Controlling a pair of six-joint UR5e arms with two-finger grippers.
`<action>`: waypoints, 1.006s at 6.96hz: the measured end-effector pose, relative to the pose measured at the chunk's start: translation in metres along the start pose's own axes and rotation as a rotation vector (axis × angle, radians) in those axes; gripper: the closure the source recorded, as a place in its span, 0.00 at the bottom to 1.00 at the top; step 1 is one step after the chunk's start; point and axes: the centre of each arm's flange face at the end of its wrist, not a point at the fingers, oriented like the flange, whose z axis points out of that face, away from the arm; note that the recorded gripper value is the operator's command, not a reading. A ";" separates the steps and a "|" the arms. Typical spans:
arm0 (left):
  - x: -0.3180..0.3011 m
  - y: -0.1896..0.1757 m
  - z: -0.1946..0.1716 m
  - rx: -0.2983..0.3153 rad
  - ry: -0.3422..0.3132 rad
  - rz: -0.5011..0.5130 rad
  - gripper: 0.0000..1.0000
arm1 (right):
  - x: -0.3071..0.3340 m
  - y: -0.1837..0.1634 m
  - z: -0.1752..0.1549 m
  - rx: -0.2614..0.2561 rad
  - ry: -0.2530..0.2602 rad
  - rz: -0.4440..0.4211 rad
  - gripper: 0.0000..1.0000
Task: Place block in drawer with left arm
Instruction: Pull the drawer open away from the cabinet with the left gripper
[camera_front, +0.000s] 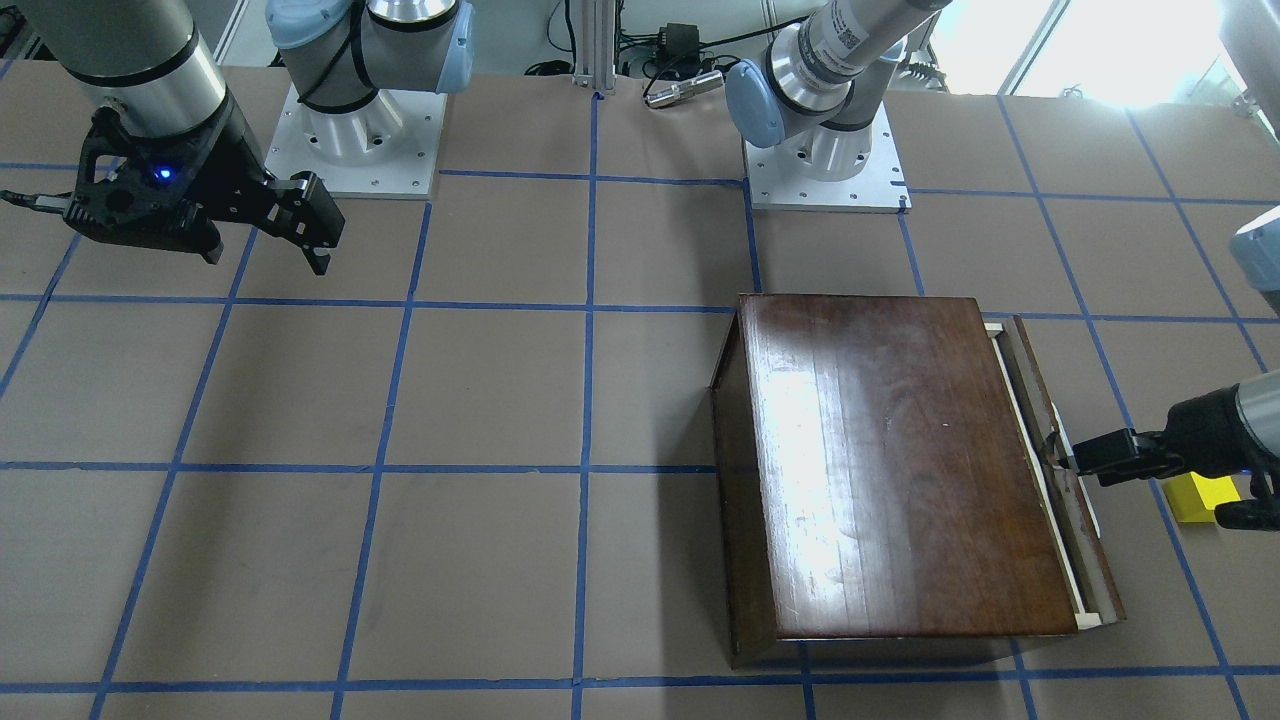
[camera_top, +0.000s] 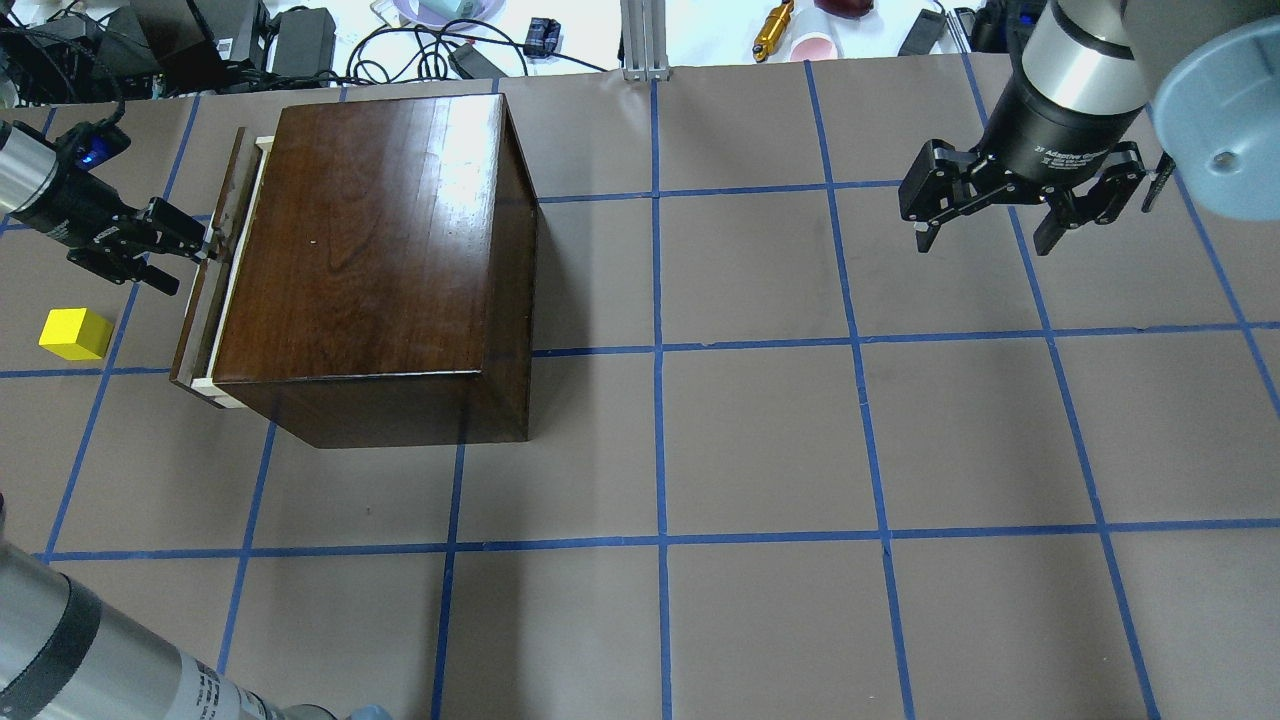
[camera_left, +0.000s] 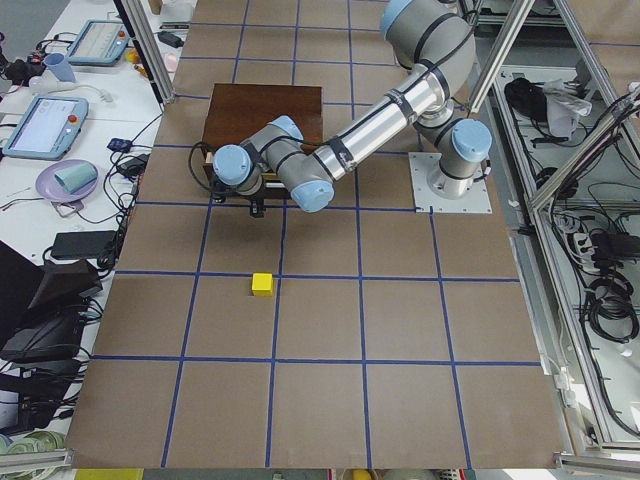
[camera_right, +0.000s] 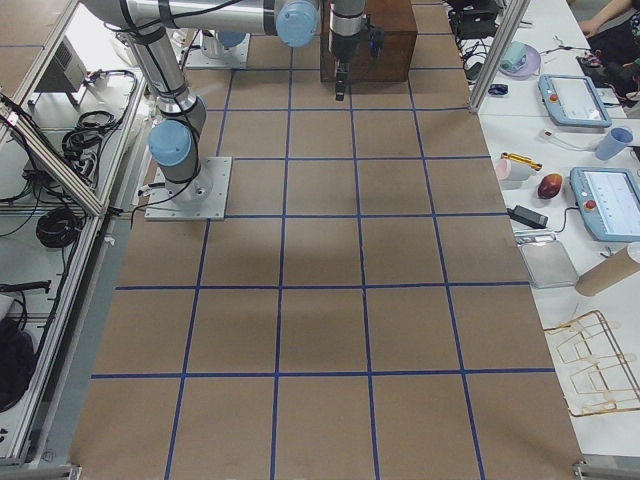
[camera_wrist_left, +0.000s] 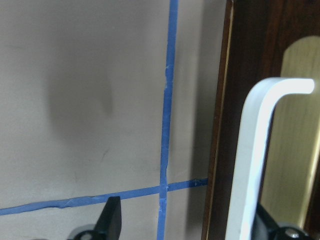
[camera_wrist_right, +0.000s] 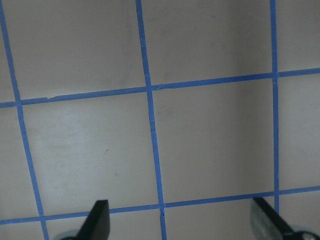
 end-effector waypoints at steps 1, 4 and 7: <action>-0.002 0.000 -0.001 0.002 -0.005 0.001 0.15 | 0.000 0.000 0.000 0.000 0.000 0.000 0.00; -0.008 0.001 -0.003 -0.001 -0.050 0.008 0.15 | 0.000 0.000 0.000 0.000 0.000 0.000 0.00; -0.012 0.002 -0.007 -0.004 -0.100 0.012 0.15 | 0.000 0.000 0.000 0.000 0.000 0.000 0.00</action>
